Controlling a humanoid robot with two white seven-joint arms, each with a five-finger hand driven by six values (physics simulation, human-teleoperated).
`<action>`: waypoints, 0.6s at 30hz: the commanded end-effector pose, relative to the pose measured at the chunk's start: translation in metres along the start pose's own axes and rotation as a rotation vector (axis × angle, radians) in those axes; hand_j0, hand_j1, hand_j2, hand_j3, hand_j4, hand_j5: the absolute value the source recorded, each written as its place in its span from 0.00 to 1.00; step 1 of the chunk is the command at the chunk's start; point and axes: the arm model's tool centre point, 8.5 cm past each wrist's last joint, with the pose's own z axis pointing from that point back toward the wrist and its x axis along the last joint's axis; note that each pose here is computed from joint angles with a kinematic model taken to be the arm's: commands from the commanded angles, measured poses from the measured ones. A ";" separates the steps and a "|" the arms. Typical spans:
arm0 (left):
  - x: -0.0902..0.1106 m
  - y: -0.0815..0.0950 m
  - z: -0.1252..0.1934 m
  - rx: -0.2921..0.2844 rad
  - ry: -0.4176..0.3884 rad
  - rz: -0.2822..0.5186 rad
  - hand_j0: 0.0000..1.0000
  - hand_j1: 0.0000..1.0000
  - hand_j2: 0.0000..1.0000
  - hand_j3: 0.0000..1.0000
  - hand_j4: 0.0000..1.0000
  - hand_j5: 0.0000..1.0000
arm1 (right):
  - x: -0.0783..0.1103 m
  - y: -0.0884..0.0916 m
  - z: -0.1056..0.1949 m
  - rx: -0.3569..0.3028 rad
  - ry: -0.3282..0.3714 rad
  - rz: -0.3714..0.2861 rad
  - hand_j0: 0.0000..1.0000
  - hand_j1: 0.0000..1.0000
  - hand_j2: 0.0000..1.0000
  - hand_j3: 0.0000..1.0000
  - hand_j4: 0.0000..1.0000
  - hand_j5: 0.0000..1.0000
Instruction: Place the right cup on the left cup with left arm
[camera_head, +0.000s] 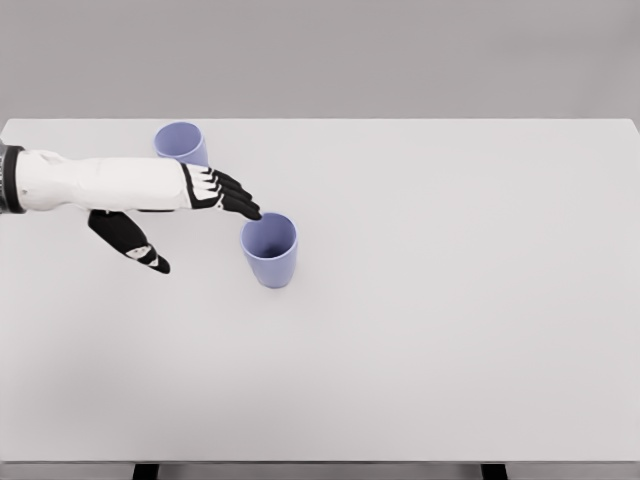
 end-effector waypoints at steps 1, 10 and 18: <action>0.004 0.001 -0.015 0.002 -0.042 -0.001 1.00 1.00 1.00 1.00 1.00 1.00 | 0.000 0.000 0.000 0.000 0.001 0.003 1.00 1.00 1.00 1.00 1.00 1.00; 0.001 0.012 -0.046 -0.012 -0.070 -0.064 1.00 1.00 1.00 1.00 1.00 1.00 | -0.013 0.000 0.001 -0.003 0.021 -0.005 1.00 1.00 1.00 1.00 1.00 1.00; -0.030 -0.004 -0.067 -0.047 -0.020 -0.030 1.00 1.00 1.00 1.00 1.00 1.00 | -0.013 0.000 0.001 -0.003 0.021 -0.005 1.00 1.00 1.00 1.00 1.00 1.00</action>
